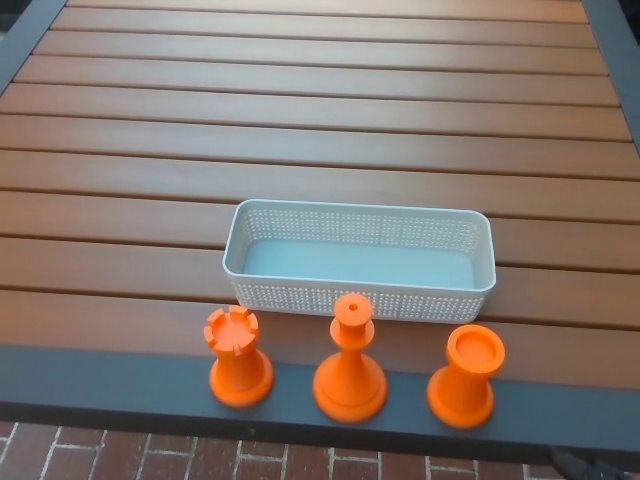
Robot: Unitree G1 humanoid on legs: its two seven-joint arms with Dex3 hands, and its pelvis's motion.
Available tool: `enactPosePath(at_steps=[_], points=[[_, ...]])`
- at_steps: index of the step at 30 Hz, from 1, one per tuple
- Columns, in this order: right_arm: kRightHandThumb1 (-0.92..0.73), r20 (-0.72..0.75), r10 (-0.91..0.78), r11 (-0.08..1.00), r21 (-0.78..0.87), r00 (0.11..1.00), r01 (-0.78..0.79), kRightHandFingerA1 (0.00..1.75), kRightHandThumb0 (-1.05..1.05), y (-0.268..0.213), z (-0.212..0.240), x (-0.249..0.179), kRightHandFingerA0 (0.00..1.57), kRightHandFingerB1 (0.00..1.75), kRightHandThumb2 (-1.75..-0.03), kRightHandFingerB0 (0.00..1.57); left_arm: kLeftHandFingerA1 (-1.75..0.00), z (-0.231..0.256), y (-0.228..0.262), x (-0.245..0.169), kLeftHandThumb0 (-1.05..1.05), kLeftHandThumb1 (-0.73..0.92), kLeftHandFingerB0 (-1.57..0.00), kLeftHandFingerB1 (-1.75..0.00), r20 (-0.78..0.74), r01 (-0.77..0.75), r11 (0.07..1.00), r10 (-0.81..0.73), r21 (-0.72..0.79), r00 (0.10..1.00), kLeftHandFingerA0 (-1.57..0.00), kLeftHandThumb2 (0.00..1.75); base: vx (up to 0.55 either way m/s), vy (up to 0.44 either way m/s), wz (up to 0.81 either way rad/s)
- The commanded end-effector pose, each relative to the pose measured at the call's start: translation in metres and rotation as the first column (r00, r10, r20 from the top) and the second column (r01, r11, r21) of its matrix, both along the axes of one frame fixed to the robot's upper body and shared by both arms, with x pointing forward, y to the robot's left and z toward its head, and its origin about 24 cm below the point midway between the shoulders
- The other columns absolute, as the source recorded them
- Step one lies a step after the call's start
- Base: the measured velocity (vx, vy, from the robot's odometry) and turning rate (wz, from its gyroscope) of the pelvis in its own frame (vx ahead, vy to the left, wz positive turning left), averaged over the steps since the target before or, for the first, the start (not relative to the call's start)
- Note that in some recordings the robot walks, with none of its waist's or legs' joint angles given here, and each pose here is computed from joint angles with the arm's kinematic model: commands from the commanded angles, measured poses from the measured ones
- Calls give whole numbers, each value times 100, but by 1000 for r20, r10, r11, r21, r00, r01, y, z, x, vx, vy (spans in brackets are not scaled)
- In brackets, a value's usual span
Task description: Using the right hand to place 3 different shape and weight chess pieces into a small container
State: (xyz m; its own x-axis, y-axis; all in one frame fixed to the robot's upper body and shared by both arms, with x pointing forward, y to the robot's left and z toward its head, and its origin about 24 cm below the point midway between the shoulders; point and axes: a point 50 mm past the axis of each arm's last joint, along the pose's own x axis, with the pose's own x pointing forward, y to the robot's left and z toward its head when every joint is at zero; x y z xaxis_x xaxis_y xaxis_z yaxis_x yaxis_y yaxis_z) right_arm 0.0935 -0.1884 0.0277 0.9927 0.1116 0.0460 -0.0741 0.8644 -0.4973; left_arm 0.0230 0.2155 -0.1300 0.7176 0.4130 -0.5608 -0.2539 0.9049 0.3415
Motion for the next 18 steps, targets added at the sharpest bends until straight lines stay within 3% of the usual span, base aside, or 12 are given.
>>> enactPosePath(at_steps=[1, 4, 6, 13, 14, 18], points=[[-61, -1, 4, 996, -94, 1000, -4, 61, -69, -1, 10, 11, 36, 35, -59, 24, -117, 8, 2, 2, -14, 33, -106, -94, 85, 9, 1000, -10, 12, 996, -120, 139, 0, 0, 0], [-62, 33, 18, 996, -85, 999, -15, 60, -68, 2, 15, 15, 36, 34, -59, 24, -115, 9, 3, 1, -15, 34, -103, -92, 75, 9, 1000, -11, 19, 997, -118, 133, 0, 0, 0], [-62, 62, 12, 997, -79, 998, -7, 58, -67, 4, 19, 18, 41, 35, -59, 26, -116, 9, 3, 2, -8, 32, -104, -92, 76, 14, 1000, -16, 24, 997, -120, 138, 0, 0, 0], [-65, 93, -35, 994, -104, 995, 44, 63, -69, 5, 21, 29, 37, 34, -60, 25, -114, 5, 5, 1, -7, 35, -104, -89, 56, 12, 1000, -12, 13, 998, -121, 134, 0, 0, 0], [-54, 68, -69, 992, -98, 995, 75, 62, -79, 4, 21, 35, 30, 44, -88, 18, -115, 4, 6, 1, -11, 36, -104, -90, 43, 3, 1000, -3, 3, 999, -121, 129, 0, 0, 0], [-52, 27, -120, 985, -118, 992, 122, 59, -73, 0, 22, 42, 25, 42, -89, 14, -114, 4, 7, 2, -10, 38, -105, -90, 51, 9, 1000, -10, 19, 999, -122, 132, 0, 0, 0]])
